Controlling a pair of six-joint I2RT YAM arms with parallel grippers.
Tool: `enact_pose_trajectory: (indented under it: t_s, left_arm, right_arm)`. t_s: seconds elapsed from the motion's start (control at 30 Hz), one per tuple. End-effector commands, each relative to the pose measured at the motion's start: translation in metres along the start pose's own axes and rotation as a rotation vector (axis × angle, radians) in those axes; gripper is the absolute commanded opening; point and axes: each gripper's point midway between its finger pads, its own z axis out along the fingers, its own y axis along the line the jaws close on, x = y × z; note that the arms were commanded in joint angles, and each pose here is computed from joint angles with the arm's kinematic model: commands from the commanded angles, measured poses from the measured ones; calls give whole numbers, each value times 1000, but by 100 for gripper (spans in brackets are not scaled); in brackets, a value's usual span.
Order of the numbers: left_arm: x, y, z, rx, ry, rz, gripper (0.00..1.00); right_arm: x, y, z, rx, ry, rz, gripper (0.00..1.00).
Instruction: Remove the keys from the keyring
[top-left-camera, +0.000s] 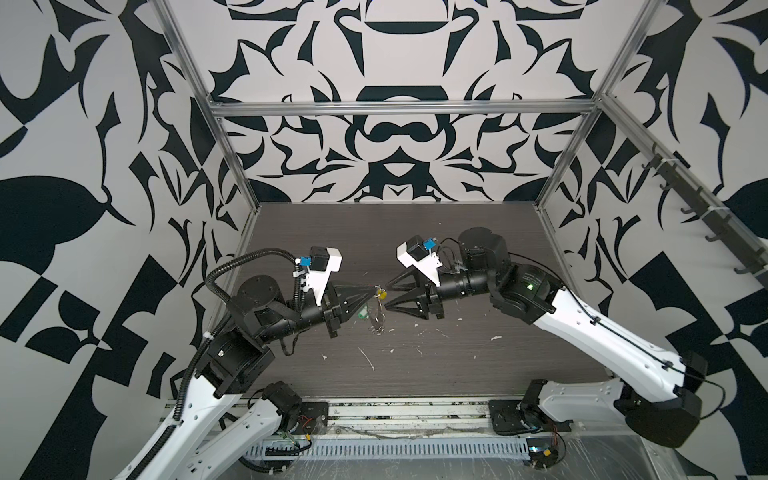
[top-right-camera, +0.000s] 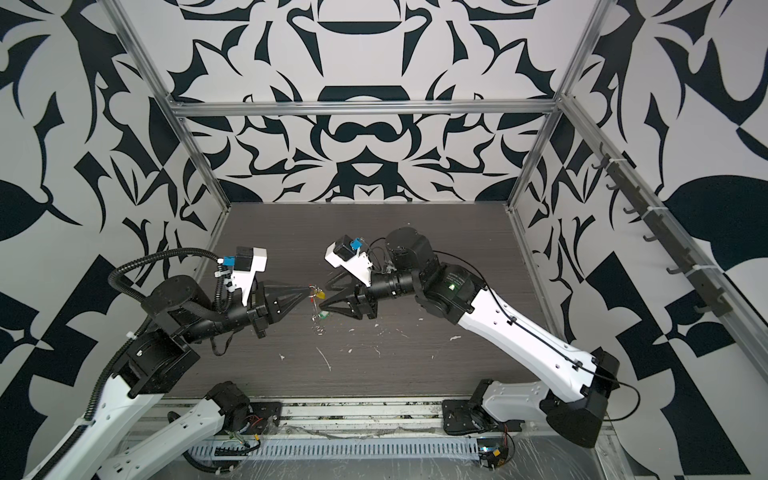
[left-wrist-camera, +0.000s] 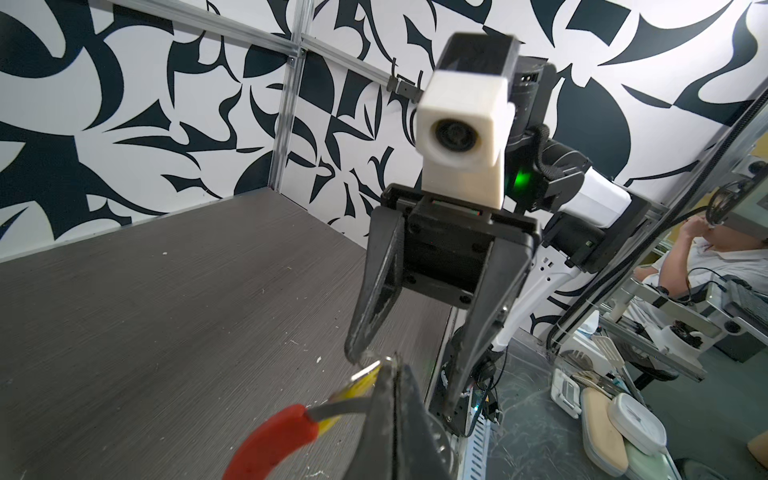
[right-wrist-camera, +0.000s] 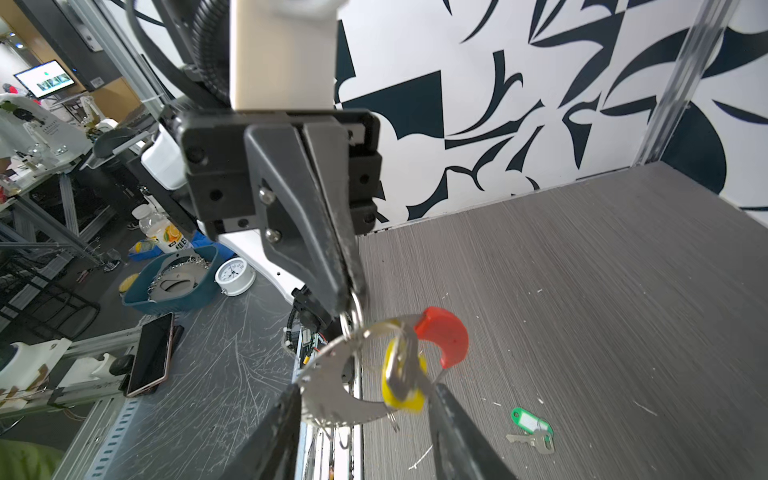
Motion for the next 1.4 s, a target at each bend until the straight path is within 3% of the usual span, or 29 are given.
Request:
enact_pose_trajectory:
  t_s: [0.0, 0.27, 0.53, 0.63, 1.13, 1.3, 1.37]
  left_arm:
    - [-13, -11, -4, 43, -65, 31, 0]
    - [-14, -17, -3, 82, -68, 19, 0]
    - [-21, -14, -6, 67, -129, 21, 0]
    - [-24, -13, -7, 65, -165, 26, 0]
    - [-46, -18, -19, 83, -344, 91, 0]
    - [-38, -21, -11, 119, -282, 85, 0]
    - [-32, -20, -9, 117, -243, 74, 0]
  right_arm:
    - [-27, 9, -9, 4, -107, -76, 53]
    - [-29, -1, -3, 28, -133, -72, 54]
    - [-29, 6, 4, -48, -125, -51, 20]
    - [-28, 8, 4, -64, -121, -42, 0]
    - [10, 1, 28, -114, -40, 81, 0]
    - [12, -3, 27, -81, -38, 83, 0]
    - [5, -2, 16, -35, -51, 48, 12]
